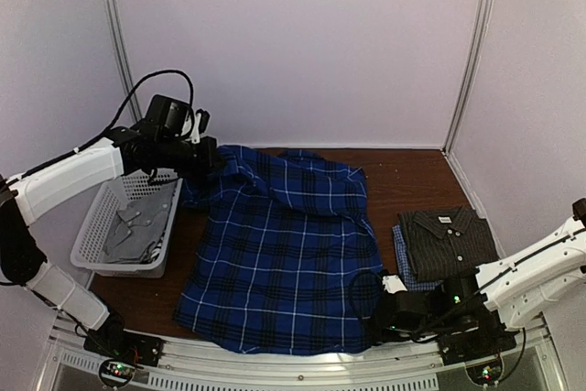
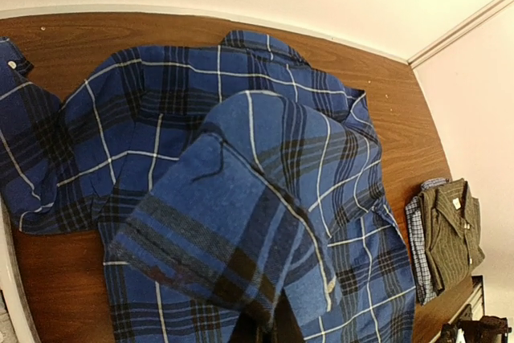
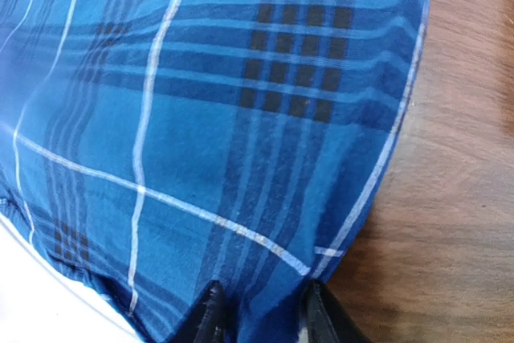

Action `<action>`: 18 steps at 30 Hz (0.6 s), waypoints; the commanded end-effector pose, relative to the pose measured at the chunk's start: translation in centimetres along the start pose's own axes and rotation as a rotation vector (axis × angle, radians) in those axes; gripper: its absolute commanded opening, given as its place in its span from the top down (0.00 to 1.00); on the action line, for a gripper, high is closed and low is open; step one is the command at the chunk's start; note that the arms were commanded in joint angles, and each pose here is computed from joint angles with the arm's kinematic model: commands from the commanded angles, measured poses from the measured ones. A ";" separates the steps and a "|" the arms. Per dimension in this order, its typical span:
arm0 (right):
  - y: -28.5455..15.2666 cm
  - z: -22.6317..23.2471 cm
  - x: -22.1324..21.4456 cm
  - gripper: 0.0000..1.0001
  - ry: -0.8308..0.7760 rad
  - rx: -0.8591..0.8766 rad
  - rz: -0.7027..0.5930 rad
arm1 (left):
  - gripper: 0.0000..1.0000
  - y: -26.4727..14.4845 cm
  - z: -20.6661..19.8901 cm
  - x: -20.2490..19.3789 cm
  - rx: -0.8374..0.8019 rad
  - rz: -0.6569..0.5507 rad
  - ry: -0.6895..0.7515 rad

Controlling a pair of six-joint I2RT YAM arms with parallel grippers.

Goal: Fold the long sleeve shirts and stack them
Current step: Pick up the flattened shirt from the center of the board.

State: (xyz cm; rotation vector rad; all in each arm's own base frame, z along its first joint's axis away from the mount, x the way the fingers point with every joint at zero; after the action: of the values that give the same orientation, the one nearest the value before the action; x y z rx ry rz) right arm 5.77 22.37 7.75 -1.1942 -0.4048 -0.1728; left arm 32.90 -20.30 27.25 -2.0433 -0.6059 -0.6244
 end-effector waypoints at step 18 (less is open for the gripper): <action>-3.1 13.9 4.7 0.94 -0.210 0.161 -0.139 | 1.00 -3.1 2.0 9.6 0.074 -0.161 0.080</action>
State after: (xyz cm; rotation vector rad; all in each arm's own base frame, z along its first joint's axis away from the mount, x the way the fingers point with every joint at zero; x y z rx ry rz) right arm 6.17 30.73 15.83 -1.0862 -0.5643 -0.2006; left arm 37.24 -16.45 33.46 -1.9478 -0.7344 -0.7255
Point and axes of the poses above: each gripper's point midway between its finger pads, its own y axis out along the fingers, its own z axis along the line the jaws close on, x = y × z, the point moved 6 cm from there along -y, back along the fingers, and after that the axes turned 2 degrees about -y, right-handed, at the moved point
